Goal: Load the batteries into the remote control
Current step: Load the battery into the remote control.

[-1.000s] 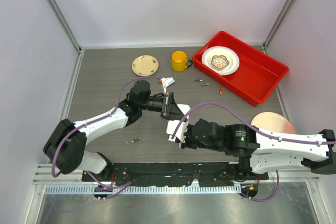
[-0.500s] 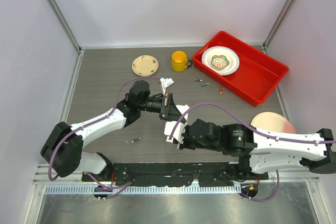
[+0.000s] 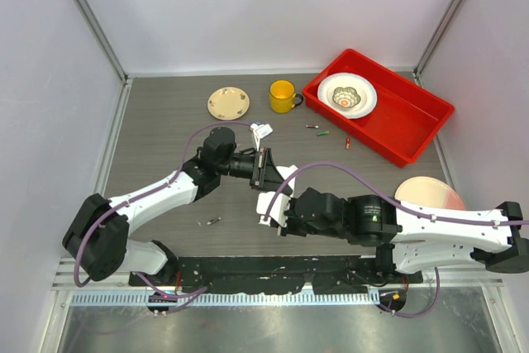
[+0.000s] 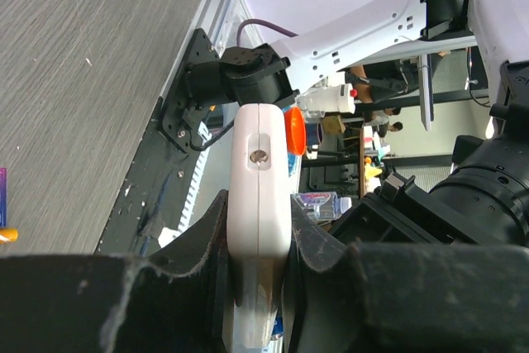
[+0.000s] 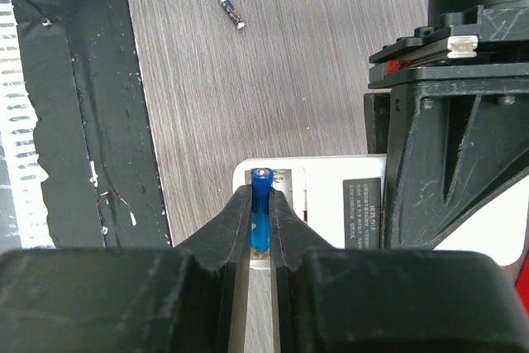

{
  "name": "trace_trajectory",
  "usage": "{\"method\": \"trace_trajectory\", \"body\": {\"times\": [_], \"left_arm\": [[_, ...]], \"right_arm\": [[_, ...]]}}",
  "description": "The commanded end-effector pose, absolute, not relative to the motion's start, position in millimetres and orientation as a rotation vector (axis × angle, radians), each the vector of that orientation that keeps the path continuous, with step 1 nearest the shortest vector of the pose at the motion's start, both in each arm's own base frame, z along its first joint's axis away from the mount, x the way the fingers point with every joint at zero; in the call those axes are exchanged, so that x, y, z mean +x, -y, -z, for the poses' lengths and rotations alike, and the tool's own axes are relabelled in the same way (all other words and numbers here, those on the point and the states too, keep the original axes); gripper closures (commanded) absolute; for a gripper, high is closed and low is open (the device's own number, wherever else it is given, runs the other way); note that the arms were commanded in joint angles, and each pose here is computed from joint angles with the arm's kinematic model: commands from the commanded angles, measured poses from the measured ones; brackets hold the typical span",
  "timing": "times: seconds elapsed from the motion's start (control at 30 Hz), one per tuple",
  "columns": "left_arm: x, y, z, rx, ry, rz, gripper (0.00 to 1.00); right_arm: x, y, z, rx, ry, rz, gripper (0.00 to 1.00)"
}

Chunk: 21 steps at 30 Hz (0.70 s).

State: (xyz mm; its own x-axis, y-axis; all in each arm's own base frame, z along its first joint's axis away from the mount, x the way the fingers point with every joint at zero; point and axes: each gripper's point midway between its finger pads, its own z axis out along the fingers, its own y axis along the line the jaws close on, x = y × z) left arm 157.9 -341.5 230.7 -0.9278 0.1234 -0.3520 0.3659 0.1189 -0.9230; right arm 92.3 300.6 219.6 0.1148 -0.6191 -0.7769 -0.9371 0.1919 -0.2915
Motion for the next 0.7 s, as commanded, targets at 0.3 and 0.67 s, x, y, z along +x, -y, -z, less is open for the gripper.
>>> {"method": "trace_trajectory", "body": {"times": [0.3,0.67], "left_arm": [[153.5,339.8,-310.6,0.585,-1.948,1.978,1.0],[151.4,339.2,-302.6,0.577,-1.952,1.999,1.0]], "right_arm": [[71.3,-273.8,-167.0,-1.74,-1.721,-0.363,0.99],[90.4,-276.0,-195.9,-1.558,-1.707,-0.331,0.98]]}}
